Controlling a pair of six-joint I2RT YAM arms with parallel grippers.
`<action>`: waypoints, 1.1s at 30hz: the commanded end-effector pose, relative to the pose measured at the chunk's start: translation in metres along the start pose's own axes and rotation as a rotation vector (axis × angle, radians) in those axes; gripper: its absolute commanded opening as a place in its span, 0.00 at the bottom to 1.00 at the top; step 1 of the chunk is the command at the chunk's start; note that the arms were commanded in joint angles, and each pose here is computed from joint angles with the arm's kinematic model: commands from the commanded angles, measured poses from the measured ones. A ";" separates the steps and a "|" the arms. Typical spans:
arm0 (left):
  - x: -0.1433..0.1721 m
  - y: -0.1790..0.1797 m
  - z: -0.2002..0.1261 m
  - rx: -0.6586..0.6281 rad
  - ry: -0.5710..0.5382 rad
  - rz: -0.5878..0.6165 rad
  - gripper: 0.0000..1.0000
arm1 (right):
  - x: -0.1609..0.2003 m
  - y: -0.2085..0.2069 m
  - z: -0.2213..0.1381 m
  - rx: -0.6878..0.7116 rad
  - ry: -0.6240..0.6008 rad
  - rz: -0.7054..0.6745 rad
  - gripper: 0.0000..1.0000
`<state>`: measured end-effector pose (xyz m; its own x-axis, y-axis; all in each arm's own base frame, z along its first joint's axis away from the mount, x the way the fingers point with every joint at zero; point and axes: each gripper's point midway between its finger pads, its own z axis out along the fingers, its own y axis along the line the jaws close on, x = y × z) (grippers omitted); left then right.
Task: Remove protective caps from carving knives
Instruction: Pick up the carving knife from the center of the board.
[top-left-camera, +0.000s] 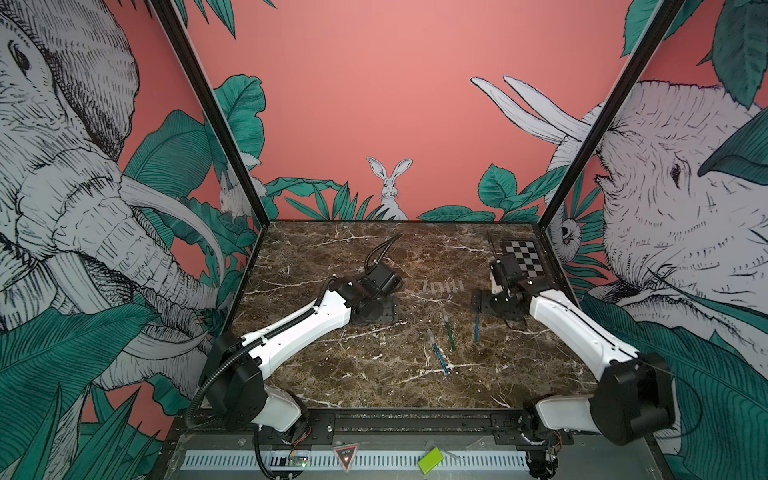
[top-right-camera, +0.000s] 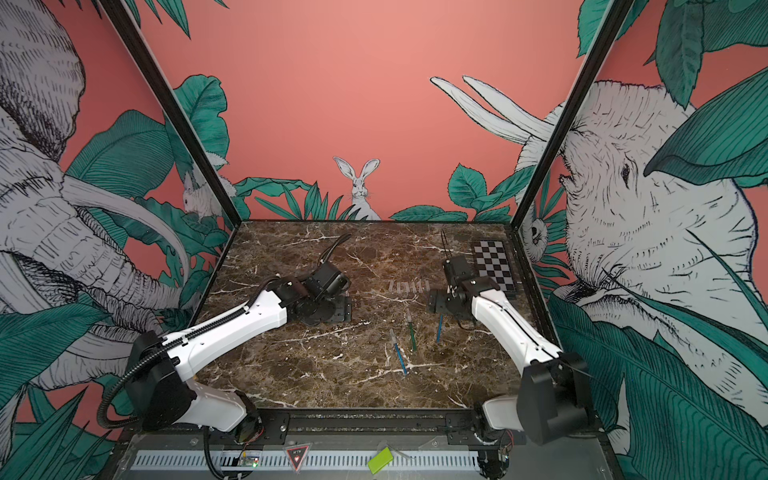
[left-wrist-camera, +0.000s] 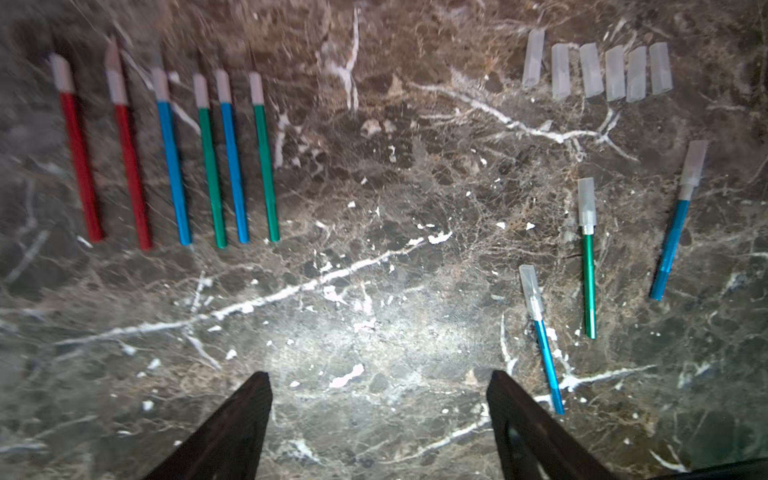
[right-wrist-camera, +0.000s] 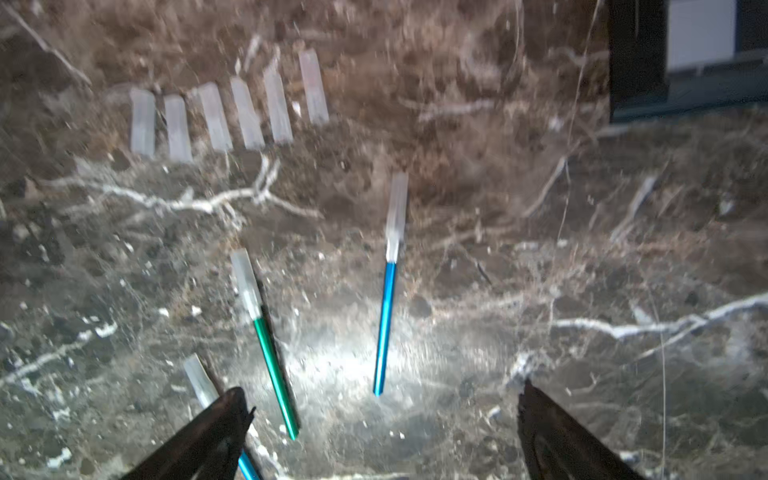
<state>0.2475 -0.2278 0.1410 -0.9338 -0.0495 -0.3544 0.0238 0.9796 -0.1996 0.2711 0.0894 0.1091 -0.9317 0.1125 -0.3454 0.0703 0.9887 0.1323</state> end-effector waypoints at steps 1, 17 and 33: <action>0.002 0.003 -0.001 0.022 -0.020 -0.096 0.84 | 0.022 0.024 -0.008 -0.077 -0.019 -0.062 0.98; 0.006 0.007 0.002 0.058 -0.054 -0.106 0.84 | 0.091 0.096 0.009 -0.234 0.037 -0.370 0.53; 0.006 0.009 0.002 0.065 -0.058 -0.111 0.84 | 0.112 0.112 0.046 -0.114 0.118 -0.499 0.33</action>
<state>0.2439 -0.2251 0.1306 -0.9169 -0.1436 -0.3724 -0.0349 0.9584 -0.2834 0.1837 0.2154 0.0392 -0.8863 -0.3859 -0.2560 -0.4233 0.8993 0.1100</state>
